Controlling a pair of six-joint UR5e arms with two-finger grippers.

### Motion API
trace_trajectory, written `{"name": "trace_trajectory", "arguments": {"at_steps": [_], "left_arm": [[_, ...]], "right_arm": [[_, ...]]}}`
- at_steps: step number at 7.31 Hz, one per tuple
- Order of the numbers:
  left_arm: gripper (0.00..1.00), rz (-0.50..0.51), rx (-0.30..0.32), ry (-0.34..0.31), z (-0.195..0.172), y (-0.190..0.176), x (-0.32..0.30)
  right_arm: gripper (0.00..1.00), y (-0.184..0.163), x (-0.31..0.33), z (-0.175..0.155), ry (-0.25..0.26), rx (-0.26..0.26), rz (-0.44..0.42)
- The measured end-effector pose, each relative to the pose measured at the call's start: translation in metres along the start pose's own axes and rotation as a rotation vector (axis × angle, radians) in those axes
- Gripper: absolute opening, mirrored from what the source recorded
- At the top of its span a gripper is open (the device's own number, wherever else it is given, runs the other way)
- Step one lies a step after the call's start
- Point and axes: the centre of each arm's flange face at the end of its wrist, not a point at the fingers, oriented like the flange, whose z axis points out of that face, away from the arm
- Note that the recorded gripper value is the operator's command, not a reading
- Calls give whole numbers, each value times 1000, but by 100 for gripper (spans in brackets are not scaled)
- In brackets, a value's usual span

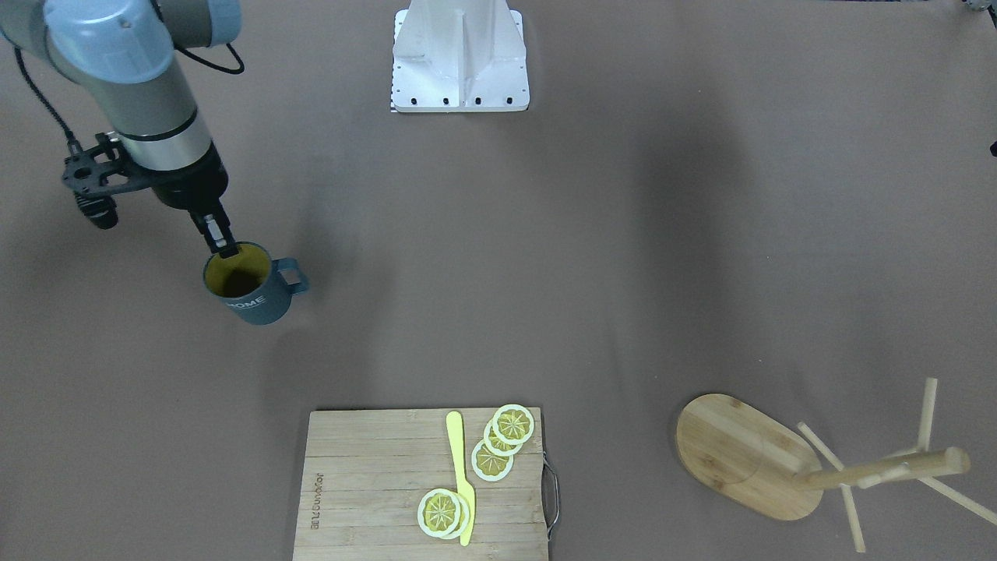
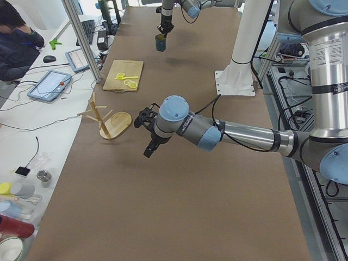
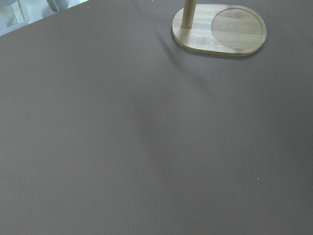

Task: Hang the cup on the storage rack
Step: 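Carry the blue mug with the right gripper toward the table center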

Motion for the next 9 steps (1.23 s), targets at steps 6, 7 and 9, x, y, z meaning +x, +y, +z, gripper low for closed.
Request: {"name": "trace_trajectory", "arguments": {"at_steps": [6,7,9], "left_arm": [[99,-5,-4,1,1,2,-1],[99,-6,-4,1,2,3,-1],[99,-8,-6,1,2,4,-2]], "right_arm": [[0,208,-123,15,52,22,427],[0,229,-141,20,67,36,499],[5,269,-163,35,99,57,580]]}}
